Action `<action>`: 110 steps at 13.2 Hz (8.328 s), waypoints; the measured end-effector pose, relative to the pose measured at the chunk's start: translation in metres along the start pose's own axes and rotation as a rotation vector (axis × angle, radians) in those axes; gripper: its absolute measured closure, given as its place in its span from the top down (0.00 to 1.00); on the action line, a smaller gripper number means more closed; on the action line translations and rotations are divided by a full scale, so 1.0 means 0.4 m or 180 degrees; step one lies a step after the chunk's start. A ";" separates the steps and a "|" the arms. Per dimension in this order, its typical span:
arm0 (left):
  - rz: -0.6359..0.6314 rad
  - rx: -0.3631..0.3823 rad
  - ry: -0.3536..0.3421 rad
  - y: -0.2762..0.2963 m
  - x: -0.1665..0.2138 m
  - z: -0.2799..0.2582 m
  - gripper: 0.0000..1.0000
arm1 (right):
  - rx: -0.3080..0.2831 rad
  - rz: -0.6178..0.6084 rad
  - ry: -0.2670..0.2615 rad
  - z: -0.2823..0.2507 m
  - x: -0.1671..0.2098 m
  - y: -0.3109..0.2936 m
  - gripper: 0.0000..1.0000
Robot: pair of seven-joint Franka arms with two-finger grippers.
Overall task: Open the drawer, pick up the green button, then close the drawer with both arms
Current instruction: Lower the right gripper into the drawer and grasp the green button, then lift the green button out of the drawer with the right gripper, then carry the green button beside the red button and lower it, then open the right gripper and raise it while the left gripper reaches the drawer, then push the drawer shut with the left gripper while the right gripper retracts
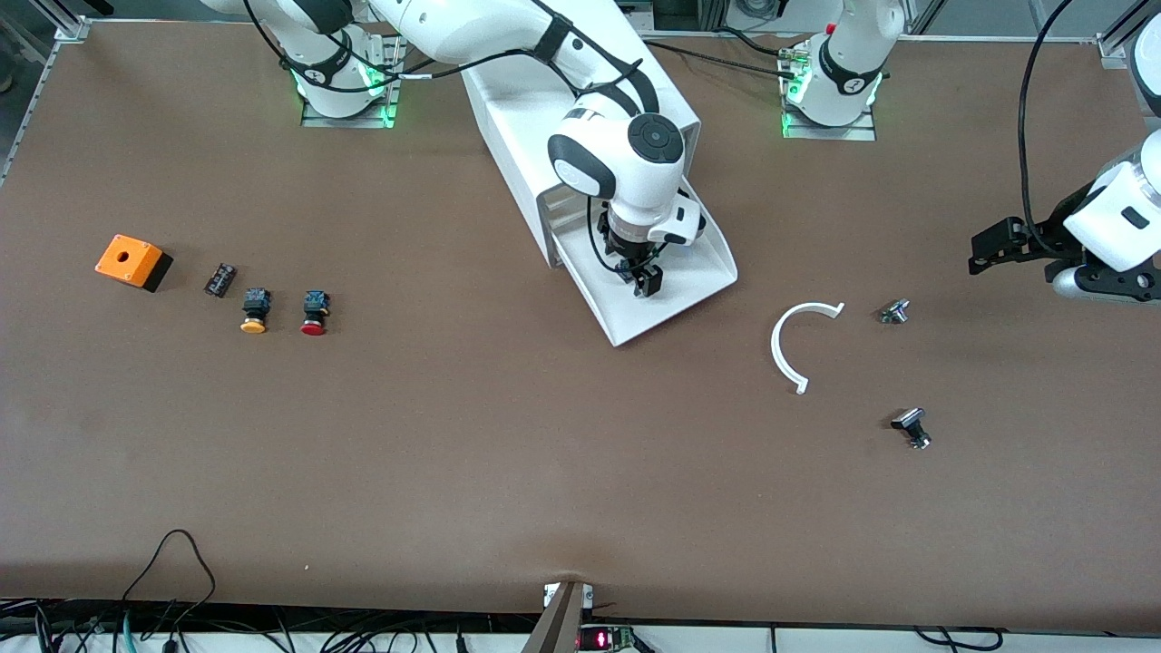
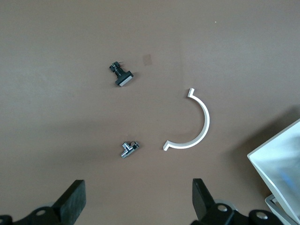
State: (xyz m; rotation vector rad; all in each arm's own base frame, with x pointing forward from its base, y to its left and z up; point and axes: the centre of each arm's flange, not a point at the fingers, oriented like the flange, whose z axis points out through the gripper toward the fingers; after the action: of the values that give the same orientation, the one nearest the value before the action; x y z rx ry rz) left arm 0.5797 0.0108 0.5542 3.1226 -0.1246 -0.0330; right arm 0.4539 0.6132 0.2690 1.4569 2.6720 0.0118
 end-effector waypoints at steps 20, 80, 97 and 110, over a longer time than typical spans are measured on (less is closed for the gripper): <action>-0.0019 -0.0003 -0.0019 0.016 0.000 0.000 1.00 | -0.0070 -0.0032 0.0047 0.015 0.041 -0.014 0.52; -0.0084 0.0071 -0.0030 0.018 0.021 -0.015 1.00 | 0.0288 0.6965 -0.0355 0.273 -1.025 -0.546 0.41; -0.1355 -0.0097 -0.0112 0.638 0.209 0.649 1.00 | 0.0240 0.7187 -0.0132 -0.166 -1.152 -0.246 1.00; -0.1861 -0.0331 -0.0393 0.778 0.029 0.898 1.00 | 0.0292 0.6597 -0.0210 -0.602 -1.530 -0.352 1.00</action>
State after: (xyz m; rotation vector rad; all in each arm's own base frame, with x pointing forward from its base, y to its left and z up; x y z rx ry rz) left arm 0.5587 -0.3057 0.2001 2.9293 0.7584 -0.2285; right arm 0.6434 0.0329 0.5515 3.0850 0.1026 -0.0070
